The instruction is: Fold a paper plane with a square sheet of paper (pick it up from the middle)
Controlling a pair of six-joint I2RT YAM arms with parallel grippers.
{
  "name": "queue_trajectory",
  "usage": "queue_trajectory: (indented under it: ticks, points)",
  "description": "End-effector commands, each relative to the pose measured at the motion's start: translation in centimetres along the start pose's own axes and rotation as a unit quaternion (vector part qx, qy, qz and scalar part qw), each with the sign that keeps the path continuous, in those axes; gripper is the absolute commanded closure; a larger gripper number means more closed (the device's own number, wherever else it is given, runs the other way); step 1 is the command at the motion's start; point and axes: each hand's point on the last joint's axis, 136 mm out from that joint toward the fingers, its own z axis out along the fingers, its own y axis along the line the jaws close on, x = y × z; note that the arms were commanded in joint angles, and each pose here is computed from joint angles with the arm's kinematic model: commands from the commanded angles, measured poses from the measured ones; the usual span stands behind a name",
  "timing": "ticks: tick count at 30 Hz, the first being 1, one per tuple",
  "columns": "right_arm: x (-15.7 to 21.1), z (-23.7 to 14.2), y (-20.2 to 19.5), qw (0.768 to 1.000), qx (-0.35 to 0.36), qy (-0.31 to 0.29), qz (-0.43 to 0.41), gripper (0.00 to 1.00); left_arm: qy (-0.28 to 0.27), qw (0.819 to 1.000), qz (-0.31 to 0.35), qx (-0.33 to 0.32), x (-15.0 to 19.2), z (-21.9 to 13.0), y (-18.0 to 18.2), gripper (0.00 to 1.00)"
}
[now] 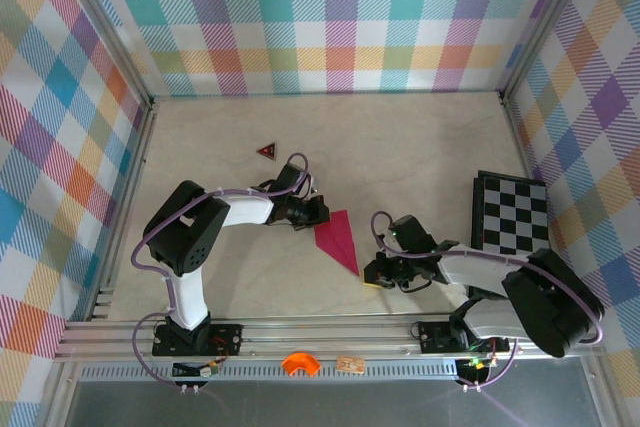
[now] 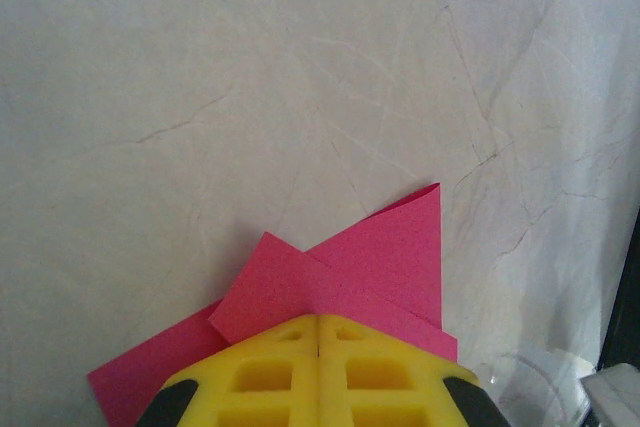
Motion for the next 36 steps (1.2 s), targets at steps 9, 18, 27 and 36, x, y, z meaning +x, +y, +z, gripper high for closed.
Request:
queue_trajectory:
  ticks: [9,18,27,36]
  points:
    - [-8.1,2.4,4.7,0.999,-0.012,-0.034,-0.007,0.93,0.033,0.995,-0.037,-0.082,2.4,0.8,5.0,1.0]
    - [-4.4,4.1,-1.6,0.998,0.043,0.002,0.049,1.0,0.012,0.998,-0.019,-0.06,-0.1,-0.3,1.7,1.0]
    - [-3.6,4.0,-2.7,0.997,0.064,0.01,0.046,1.0,-0.02,0.999,0.04,0.031,-0.2,-3.8,-6.0,0.96]
    - [-3.7,4.0,-2.8,0.997,0.066,0.007,0.05,1.0,0.056,0.996,0.025,0.061,5.0,0.3,-5.2,1.0]
